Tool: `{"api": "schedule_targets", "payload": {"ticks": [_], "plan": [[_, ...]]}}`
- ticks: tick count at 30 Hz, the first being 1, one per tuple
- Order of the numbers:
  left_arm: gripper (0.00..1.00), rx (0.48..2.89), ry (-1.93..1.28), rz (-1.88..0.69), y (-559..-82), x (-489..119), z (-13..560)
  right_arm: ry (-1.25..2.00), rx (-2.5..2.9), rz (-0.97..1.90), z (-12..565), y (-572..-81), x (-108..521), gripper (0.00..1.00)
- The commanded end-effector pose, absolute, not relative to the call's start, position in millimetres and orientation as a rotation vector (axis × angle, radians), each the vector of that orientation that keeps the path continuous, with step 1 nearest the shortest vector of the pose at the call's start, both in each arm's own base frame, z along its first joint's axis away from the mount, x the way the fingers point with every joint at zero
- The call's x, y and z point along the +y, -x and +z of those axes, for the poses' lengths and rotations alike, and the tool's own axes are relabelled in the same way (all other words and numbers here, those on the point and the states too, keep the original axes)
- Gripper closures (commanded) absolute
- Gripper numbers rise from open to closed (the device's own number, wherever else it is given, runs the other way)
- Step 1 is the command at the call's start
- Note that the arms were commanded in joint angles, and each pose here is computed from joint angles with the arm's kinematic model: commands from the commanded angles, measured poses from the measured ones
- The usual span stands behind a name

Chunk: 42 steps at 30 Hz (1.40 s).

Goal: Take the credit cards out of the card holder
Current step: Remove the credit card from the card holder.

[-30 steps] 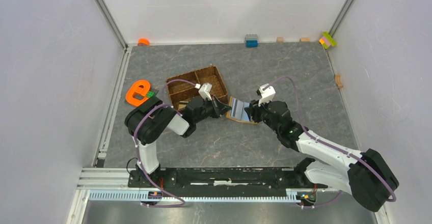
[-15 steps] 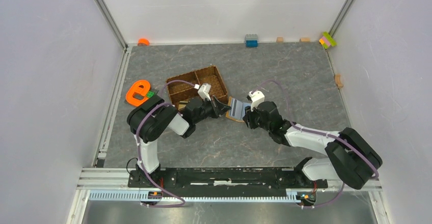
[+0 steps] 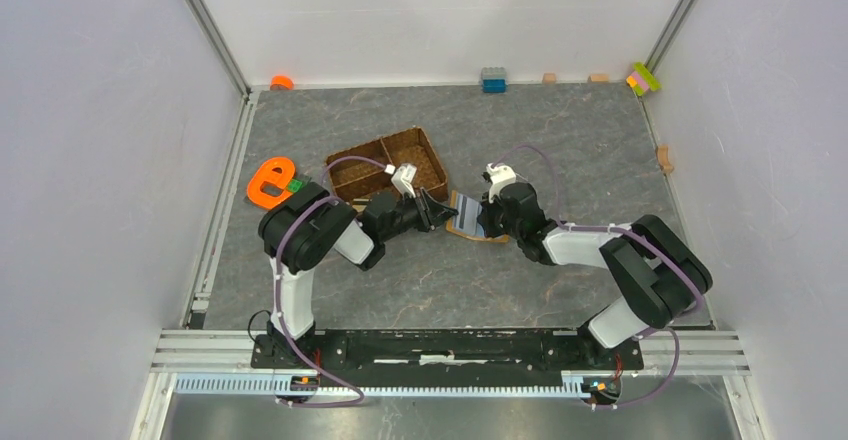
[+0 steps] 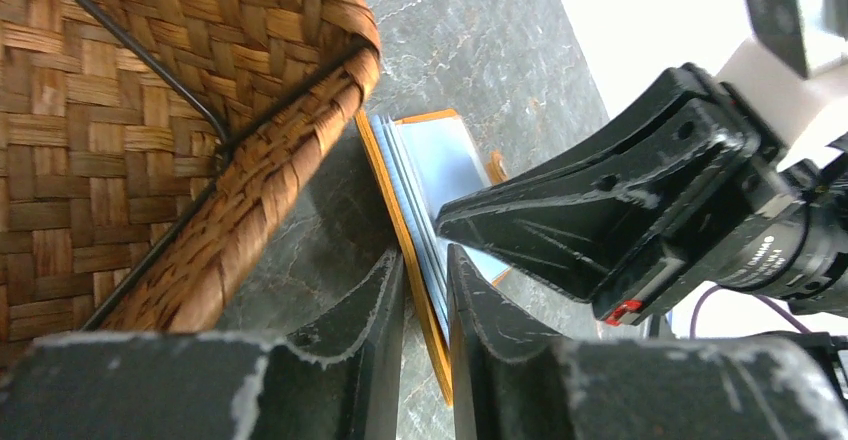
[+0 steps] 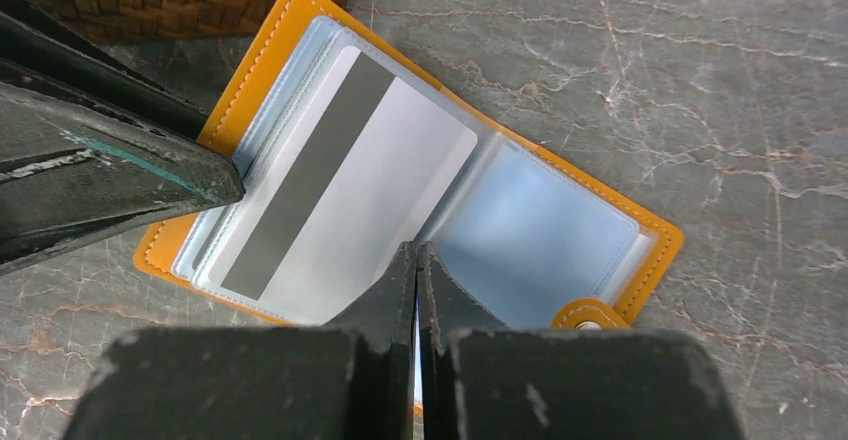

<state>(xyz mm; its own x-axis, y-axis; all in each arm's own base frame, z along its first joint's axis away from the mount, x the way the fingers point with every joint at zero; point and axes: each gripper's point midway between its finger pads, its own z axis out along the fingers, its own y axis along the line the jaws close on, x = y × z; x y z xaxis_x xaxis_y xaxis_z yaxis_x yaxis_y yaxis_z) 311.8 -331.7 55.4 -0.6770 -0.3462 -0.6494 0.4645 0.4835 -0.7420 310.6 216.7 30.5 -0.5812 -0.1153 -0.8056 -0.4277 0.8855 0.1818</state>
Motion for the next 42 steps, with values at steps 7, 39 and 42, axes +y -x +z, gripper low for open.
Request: {"api": "schedule_targets", "payload": {"ticks": [7,39,42], "plan": [[0.65,1.879,-0.129,-1.344,-320.4,-341.2,68.2,0.443,2.171,0.545,31.7,-312.8,235.9,1.0],[0.98,1.862,-0.07,-1.329,-302.1,-334.7,88.0,0.35,1.919,0.62,98.3,-277.4,205.5,0.95],[0.98,1.87,-0.066,-1.295,-301.1,-330.7,93.3,0.35,1.887,0.644,111.3,-275.4,207.2,0.92]]}}
